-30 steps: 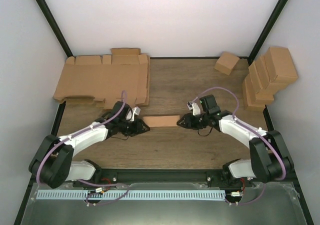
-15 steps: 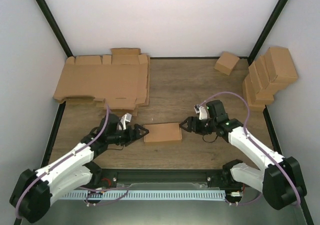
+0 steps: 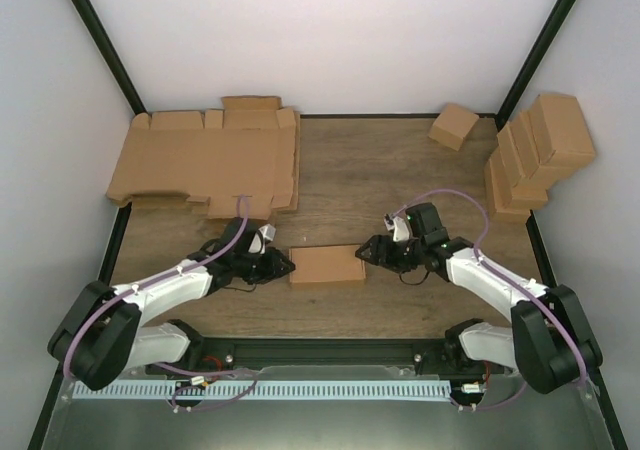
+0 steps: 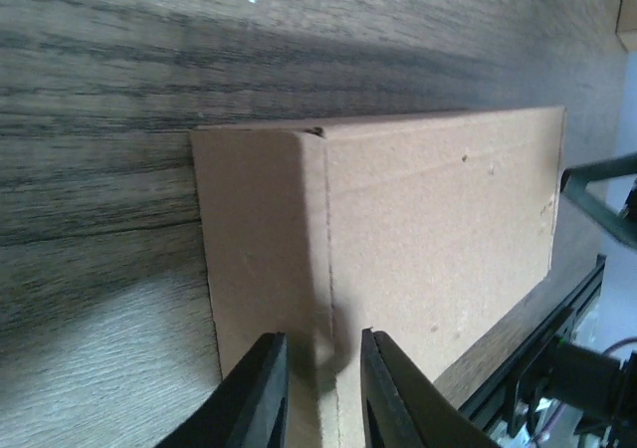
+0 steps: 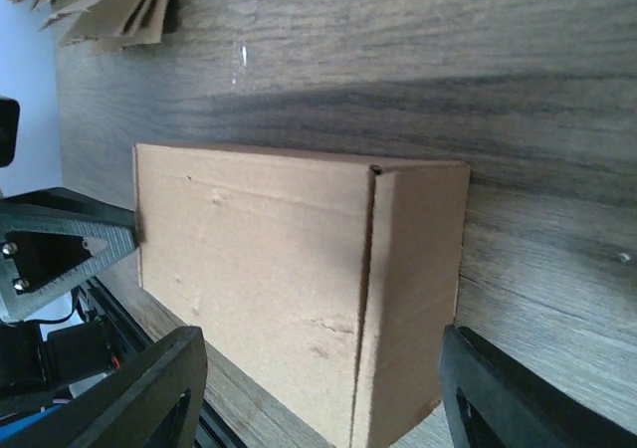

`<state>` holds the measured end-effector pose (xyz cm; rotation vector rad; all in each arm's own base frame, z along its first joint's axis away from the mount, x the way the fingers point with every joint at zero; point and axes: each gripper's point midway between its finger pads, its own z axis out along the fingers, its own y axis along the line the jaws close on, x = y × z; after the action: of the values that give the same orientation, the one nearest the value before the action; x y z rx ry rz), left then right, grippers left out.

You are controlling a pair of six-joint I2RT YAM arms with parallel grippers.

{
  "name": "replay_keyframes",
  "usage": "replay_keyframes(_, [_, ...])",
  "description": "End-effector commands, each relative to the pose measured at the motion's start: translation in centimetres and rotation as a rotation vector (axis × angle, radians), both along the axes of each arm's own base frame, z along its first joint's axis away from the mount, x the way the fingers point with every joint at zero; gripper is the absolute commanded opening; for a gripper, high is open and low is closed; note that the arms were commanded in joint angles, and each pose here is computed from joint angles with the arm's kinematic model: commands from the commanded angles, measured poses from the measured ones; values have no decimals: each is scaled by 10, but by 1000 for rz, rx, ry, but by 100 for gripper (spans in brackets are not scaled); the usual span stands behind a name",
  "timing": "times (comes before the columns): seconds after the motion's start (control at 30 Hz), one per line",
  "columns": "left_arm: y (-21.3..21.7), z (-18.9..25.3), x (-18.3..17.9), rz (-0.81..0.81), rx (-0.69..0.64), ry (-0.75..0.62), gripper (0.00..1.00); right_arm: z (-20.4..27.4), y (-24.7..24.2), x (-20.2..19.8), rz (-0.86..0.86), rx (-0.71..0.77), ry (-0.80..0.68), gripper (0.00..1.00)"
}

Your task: Fold the paper box

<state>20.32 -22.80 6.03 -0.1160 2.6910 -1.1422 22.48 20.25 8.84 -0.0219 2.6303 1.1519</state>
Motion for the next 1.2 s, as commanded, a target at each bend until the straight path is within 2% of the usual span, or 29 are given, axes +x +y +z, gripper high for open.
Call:
replay_keyframes(0.0, [8,-6,5,9,40,-28,20,-7,4,-4,6,30,14,67])
replay_keyframes(0.1, [18,-12,3,32,78,-25,17,-16,2,-9,-8,28,47,71])
replay_keyframes(0.3, [40,-26,-4,77,105,4,10,-17,2,-20,-24,113,87,92])
replay_keyframes(0.37, [42,-28,-6,72,104,9,10,-13,5,-24,-11,162,93,94])
replay_keyframes(0.57, [41,-34,-9,48,108,24,10,-1,21,-30,51,300,148,90])
replay_keyframes(0.8, [41,-35,-10,46,103,22,10,-4,23,-31,40,327,193,78])
replay_keyframes(1.03, [45,-41,-15,50,122,32,9,-14,20,-27,16,281,187,82])
replay_keyframes(1.17, [46,-42,-16,51,121,34,9,-14,23,-27,33,296,187,77])
